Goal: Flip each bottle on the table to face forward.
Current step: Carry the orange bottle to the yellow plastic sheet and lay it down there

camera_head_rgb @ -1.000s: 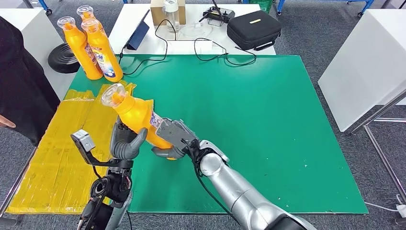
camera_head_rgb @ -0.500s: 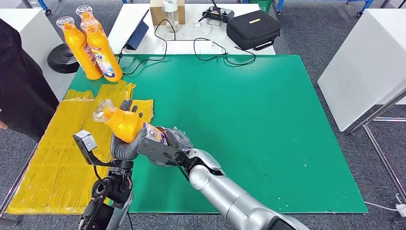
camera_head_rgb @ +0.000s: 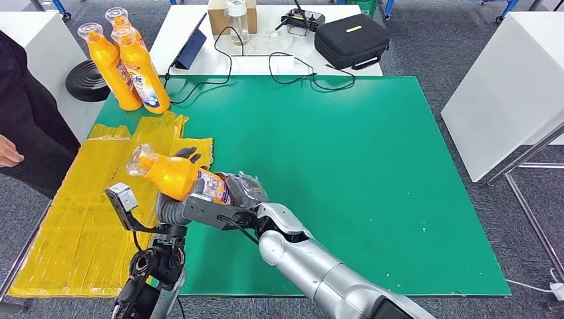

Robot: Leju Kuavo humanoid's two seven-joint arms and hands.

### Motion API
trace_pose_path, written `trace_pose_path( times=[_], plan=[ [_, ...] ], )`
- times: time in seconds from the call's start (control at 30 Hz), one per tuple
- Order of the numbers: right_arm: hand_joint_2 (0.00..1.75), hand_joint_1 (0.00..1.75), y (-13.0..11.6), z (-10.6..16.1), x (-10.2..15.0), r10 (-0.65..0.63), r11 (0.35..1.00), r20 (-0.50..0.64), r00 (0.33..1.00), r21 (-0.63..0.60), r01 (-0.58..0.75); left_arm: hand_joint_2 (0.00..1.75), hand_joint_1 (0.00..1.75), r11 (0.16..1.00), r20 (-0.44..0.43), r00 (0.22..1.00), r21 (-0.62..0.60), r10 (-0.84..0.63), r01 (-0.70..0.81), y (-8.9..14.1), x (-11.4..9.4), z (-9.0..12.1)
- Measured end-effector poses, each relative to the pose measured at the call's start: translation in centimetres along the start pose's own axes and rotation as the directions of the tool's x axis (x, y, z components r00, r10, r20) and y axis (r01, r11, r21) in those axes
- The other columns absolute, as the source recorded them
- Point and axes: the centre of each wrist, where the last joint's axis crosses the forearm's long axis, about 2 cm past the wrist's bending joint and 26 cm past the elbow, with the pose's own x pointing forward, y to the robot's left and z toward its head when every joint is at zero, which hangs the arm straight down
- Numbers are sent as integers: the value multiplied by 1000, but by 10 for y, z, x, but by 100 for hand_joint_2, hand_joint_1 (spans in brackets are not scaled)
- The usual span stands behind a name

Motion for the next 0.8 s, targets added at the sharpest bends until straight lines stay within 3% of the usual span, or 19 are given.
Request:
trace_pose_path(
  times=[0.23, 0.27, 0.3, 0.37, 0.4, 0.43, 0.67, 0.8],
  plan=[
    [175, 171, -1, -1, 2, -10, 1000, -5, 1000, -1, 10, 175, 175, 1000, 2, 1000, 5, 5, -5, -1, 3, -2],
    [175, 141, -2, -1, 3, -12, 1000, -5, 1000, -2, 12, 175, 175, 1000, 3, 1000, 6, 7, -7, -2, 4, -3],
    [175, 98, -2, -1, 3, -14, 1000, -5, 1000, -3, 14, 175, 175, 1000, 5, 1000, 6, 8, -8, -2, 5, -3],
    [87, 14, -3, -1, 4, -20, 1000, -1, 1000, -6, 20, 175, 175, 1000, 8, 1000, 5, 10, -10, -3, 7, -4],
    [44, 0, -3, -1, 4, -22, 1000, 4, 1000, -9, 22, 175, 175, 1000, 10, 1000, 6, 6, -6, -4, 8, -4],
    [0, 0, -3, -1, 4, -24, 1000, 10, 1000, -12, 24, 175, 175, 1000, 12, 1000, 11, -10, 9, -4, 9, -4],
    [0, 0, -8, -1, -3, -61, 997, 42, 997, -41, 62, 175, 175, 970, 15, 973, 82, -230, 228, -5, 23, -6],
    [0, 0, -15, 5, -4, -144, 983, 87, 986, -99, 153, 175, 175, 902, 36, 914, 182, -403, 391, 2, 34, -3]
  ],
)
